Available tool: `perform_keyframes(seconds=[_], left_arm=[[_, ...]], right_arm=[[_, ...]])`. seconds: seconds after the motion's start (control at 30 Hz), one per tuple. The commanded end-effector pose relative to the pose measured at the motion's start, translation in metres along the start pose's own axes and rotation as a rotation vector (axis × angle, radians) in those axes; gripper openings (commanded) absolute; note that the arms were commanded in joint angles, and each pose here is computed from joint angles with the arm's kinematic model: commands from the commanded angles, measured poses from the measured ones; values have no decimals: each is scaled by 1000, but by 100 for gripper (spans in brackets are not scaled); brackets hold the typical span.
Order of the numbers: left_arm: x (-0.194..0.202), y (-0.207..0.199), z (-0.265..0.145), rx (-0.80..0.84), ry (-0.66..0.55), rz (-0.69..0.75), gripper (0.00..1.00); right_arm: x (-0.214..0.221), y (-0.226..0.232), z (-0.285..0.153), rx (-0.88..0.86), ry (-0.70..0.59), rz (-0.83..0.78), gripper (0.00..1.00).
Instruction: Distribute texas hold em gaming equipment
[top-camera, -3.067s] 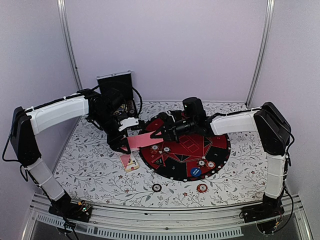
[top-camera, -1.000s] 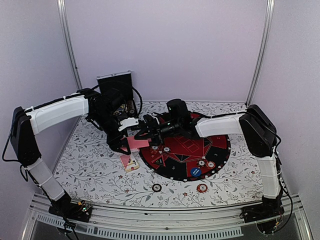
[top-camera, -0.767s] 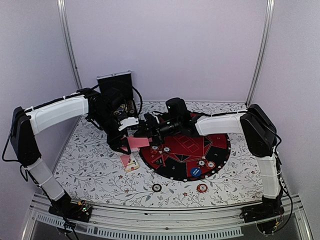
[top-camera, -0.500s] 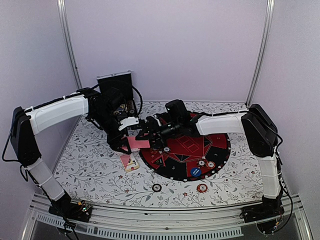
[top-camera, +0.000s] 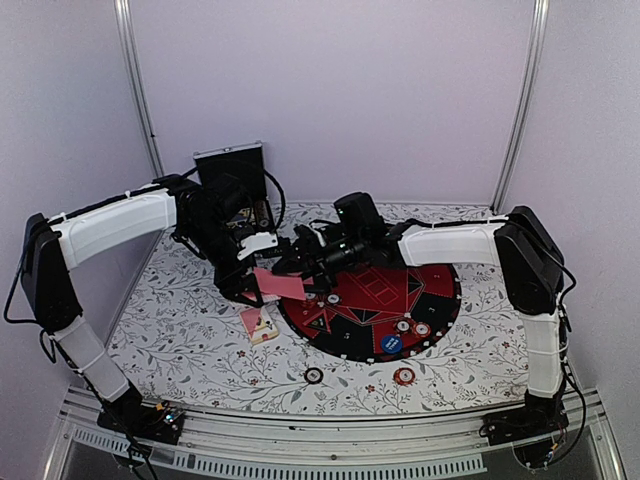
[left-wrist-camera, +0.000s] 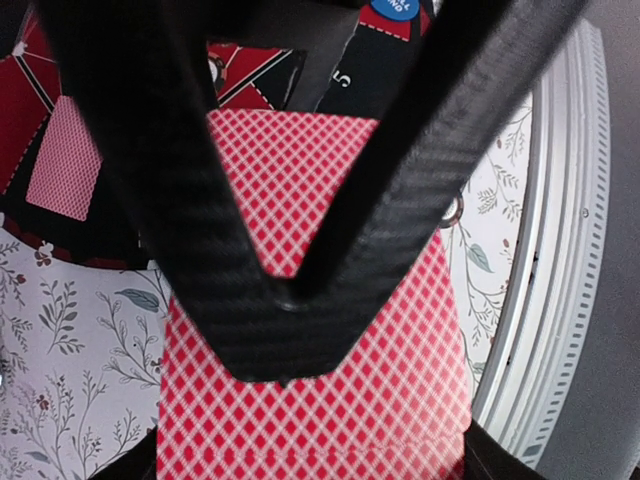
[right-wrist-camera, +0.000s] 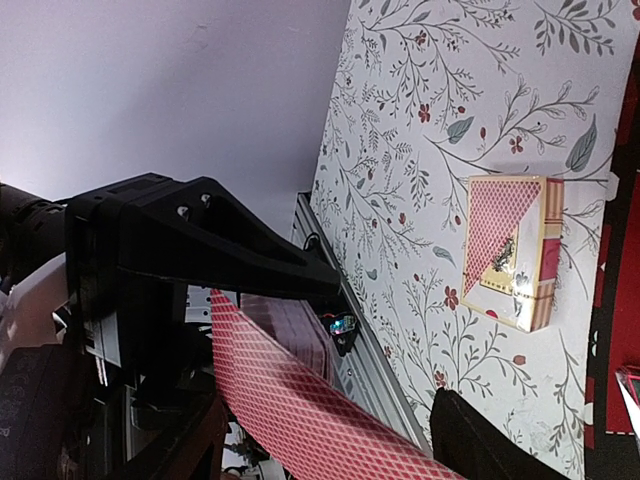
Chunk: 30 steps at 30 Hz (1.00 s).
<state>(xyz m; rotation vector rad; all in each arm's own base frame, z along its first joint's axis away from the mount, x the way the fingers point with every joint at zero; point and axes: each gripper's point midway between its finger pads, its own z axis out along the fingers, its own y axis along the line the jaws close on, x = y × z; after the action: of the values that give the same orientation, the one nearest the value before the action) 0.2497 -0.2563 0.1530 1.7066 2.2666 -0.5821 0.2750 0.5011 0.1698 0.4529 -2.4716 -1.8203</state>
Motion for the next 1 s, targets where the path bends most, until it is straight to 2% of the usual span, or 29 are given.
perform_keyframes(seconds=[0.0,0.17,0.37,0.7,0.83,0.97], left_arm=[[-15,-4,-11,-5,-49,29,20],[-13,-4,-9,-2,-43,25,20],[-9,-3,-5,-3,-30,24,20],[-10,-4,0,20,-44,10,19],[-5,-5,6,27,-36,2,19],[4,-2,14,15,-18,-1,18]], right_arm=[[4,8,4,31,1,-2,73],[0,7,5,67,-19,-23,73],[-3,20,1,67,-35,-47,68],[-2,20,-3,138,-77,-38,67],[-3,21,-1,152,-87,-14,61],[-2,24,-4,162,-90,-11,51]])
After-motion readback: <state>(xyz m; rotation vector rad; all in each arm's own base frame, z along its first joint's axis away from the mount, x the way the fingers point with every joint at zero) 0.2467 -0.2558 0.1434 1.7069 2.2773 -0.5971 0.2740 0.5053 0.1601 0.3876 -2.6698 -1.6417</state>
